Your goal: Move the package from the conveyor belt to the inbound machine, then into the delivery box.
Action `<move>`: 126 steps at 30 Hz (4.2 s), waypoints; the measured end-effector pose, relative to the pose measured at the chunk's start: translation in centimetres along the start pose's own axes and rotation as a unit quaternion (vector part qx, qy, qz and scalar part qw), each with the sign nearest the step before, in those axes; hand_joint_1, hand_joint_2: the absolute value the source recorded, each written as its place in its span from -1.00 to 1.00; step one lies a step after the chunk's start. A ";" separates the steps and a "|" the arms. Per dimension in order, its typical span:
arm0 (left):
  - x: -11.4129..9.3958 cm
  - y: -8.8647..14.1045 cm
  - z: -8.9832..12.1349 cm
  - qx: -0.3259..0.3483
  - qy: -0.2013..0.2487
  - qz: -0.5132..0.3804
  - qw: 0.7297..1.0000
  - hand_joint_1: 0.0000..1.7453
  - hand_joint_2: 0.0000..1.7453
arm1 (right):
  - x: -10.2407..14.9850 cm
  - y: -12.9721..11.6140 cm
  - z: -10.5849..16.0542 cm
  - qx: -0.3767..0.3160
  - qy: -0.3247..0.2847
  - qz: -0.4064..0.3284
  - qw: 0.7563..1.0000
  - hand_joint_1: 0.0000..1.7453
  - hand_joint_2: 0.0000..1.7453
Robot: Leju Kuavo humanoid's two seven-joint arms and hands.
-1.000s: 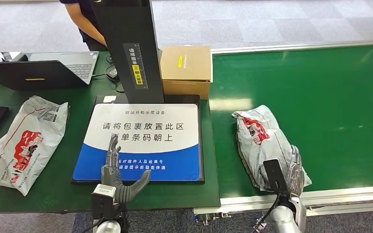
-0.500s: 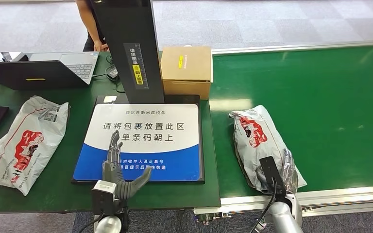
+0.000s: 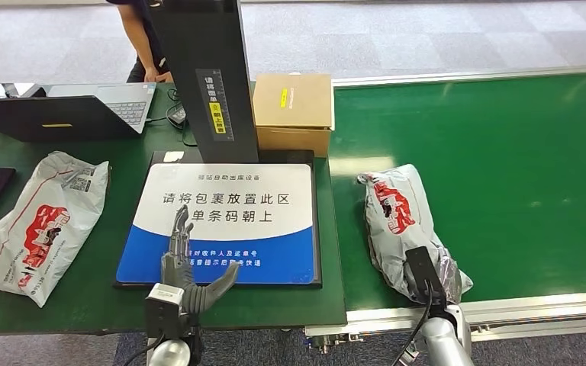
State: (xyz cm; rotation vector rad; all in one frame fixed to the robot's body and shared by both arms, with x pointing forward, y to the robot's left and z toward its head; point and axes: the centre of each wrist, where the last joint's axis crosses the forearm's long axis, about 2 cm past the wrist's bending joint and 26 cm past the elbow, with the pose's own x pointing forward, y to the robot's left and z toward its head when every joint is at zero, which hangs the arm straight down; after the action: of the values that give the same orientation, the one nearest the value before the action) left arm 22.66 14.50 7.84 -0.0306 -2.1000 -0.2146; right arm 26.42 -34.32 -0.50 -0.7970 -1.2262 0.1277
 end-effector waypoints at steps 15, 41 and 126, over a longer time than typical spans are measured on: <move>-0.1 0.2 0.2 0.021 0.007 -0.003 1.000 -1.00 1.00 | 1.5 -0.1 1.6 -0.089 -0.079 0.010 0.993 1.00 1.00; 0.0 0.0 0.2 0.047 0.009 0.001 0.999 -1.00 1.00 | 13.5 1.3 1.5 -0.078 -0.375 0.047 0.922 0.98 1.00; 1.8 2.5 1.4 0.040 -0.017 -0.045 0.998 -1.00 1.00 | 27.2 12.6 3.7 0.316 -0.586 0.084 0.742 -1.00 1.00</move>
State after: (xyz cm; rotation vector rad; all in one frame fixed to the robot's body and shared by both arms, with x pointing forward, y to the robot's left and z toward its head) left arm 20.80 17.12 9.08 0.1075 -2.1442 -0.1854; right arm 37.22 -10.01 13.75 -0.1264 -2.0913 1.2937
